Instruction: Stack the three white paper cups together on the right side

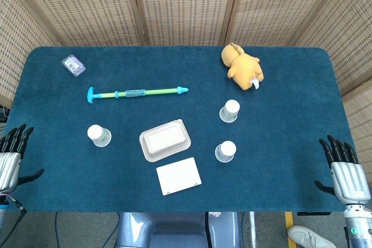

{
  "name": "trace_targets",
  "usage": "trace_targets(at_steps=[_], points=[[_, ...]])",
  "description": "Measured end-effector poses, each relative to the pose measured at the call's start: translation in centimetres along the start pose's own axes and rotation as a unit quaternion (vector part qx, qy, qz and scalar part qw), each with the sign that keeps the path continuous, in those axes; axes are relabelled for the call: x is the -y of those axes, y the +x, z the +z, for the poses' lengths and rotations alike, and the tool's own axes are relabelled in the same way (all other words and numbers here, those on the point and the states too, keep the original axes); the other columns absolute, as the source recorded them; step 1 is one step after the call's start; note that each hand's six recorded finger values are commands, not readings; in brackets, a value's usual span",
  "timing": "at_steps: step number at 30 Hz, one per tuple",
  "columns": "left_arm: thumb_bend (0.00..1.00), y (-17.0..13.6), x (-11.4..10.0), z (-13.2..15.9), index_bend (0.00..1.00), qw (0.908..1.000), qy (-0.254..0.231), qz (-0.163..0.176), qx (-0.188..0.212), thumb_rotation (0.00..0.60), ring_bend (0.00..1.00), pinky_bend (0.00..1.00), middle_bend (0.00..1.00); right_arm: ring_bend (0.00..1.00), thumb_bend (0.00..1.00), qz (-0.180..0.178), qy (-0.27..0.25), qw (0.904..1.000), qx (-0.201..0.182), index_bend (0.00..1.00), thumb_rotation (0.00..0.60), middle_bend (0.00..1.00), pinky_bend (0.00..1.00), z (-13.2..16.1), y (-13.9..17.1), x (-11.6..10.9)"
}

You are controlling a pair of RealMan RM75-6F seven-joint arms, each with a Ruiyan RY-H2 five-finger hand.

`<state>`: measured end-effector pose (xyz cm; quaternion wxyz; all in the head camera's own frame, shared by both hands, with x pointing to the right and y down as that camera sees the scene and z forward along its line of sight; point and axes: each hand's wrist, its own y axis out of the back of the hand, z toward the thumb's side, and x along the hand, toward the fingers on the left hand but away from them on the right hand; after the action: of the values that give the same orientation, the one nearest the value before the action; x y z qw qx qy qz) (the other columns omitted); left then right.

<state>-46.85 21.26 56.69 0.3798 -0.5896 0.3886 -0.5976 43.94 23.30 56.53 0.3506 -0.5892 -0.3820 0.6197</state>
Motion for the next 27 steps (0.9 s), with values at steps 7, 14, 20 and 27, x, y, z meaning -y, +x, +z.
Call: trace_targets(at_steps=[7,14,20,27], points=[[0.02,0.0,0.0,0.1,0.00,1.0000,0.001,0.003,-0.001,0.600,0.00,0.11,0.00,0.00,0.13,0.004,-0.002,1.0000,-0.001,0.00,0.600,0.00,0.01,0.0,0.0,0.0],[0.11,0.3,0.5,0.2,0.00,0.9999,-0.003,-0.017,-0.003,0.600,0.00,0.11,0.00,0.00,0.13,0.014,-0.001,0.9999,0.003,0.00,0.600,0.00,0.01,-0.1,0.0,0.3],[0.18,3.0,0.1,2.0,0.05,0.9996,0.007,-0.017,0.020,0.600,0.00,0.16,0.00,0.00,0.13,0.022,-0.003,0.9997,0.010,0.00,0.600,0.00,0.01,-0.4,-0.1,0.4],[0.22,7.7,0.9,5.2,0.12,0.9968,0.027,-0.058,0.048,0.600,0.00,0.18,0.00,0.00,0.13,0.022,-0.011,0.9996,0.016,0.00,0.600,0.00,0.01,-0.8,-0.2,0.1]])
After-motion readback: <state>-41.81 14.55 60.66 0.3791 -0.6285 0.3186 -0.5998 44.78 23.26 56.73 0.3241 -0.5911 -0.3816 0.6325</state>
